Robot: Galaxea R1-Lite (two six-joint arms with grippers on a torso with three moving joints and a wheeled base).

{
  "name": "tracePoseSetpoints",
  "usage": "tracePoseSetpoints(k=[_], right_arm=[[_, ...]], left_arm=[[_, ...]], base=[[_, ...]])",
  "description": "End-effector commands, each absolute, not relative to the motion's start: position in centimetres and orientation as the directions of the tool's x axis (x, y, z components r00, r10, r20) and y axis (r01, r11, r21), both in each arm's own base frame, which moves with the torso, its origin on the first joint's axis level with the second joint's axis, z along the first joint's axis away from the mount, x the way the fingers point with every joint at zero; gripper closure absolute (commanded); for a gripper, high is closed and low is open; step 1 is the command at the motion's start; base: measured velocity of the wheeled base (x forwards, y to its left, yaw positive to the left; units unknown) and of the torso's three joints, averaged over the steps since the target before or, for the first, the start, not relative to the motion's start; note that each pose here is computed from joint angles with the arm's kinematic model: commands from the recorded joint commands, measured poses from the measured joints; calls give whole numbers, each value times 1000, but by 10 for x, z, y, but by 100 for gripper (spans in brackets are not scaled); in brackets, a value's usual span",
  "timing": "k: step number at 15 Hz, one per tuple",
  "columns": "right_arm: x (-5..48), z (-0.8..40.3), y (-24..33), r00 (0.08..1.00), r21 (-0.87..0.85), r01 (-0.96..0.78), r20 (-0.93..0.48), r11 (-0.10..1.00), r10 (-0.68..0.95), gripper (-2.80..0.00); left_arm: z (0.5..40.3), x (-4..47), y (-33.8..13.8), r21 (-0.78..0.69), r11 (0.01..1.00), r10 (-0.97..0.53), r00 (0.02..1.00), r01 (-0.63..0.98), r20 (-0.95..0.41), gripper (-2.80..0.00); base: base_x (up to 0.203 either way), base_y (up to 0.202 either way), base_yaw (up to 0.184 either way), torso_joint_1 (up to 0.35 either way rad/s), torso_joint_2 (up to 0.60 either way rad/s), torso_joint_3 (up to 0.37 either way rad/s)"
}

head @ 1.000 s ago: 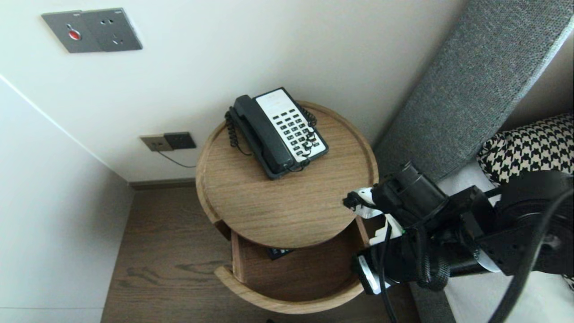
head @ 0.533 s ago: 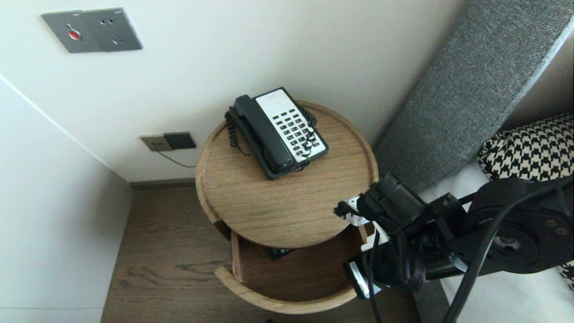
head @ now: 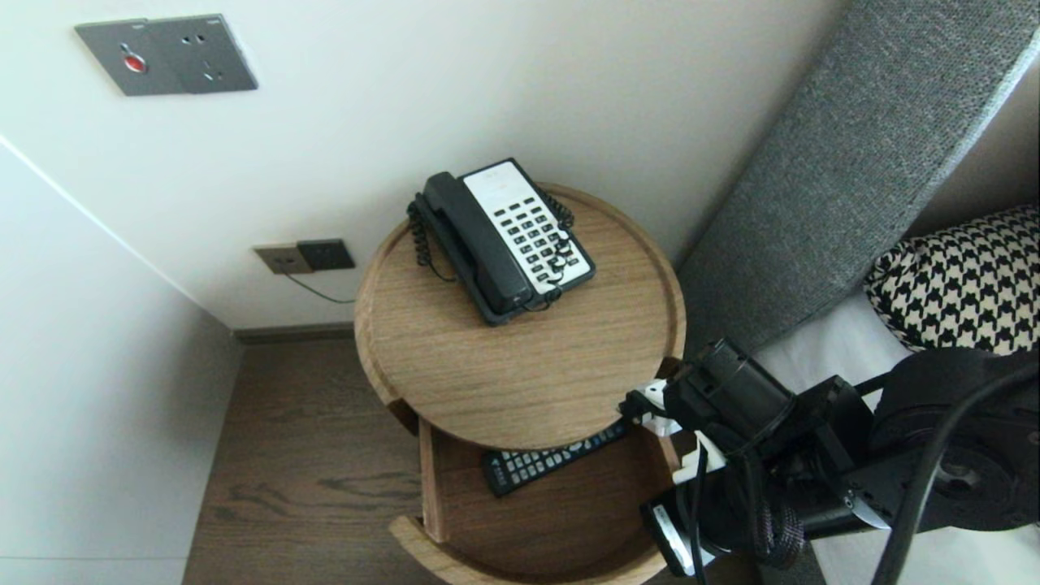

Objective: Open the nightstand drawer

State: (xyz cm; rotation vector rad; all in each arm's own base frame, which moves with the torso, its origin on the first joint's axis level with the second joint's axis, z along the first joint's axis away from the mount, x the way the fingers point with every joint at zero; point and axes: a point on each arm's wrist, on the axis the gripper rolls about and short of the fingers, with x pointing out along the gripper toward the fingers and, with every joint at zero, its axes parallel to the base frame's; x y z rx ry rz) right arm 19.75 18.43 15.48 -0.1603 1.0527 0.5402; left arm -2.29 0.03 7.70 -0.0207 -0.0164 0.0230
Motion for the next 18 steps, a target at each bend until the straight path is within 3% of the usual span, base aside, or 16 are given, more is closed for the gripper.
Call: tracePoseSetpoints(k=[1, 9, 18], right_arm=[[186, 156, 183, 369, 132, -511, -859, 849, 356, 0], [158, 138, 180, 292, 125, -553, -897, 824, 332, 0], [141, 135, 171, 273, 129, -558, -904, 820, 328, 0]], left_arm=[[77, -23, 0, -22, 1000, 23, 1000, -23, 18, 0], [77, -23, 0, -22, 1000, 23, 1000, -23, 18, 0], [77, -23, 0, -22, 1000, 23, 1000, -23, 18, 0]], base=[[0, 0, 0, 0, 0, 0], [0, 0, 0, 0, 0, 0], [0, 0, 0, 0, 0, 0]])
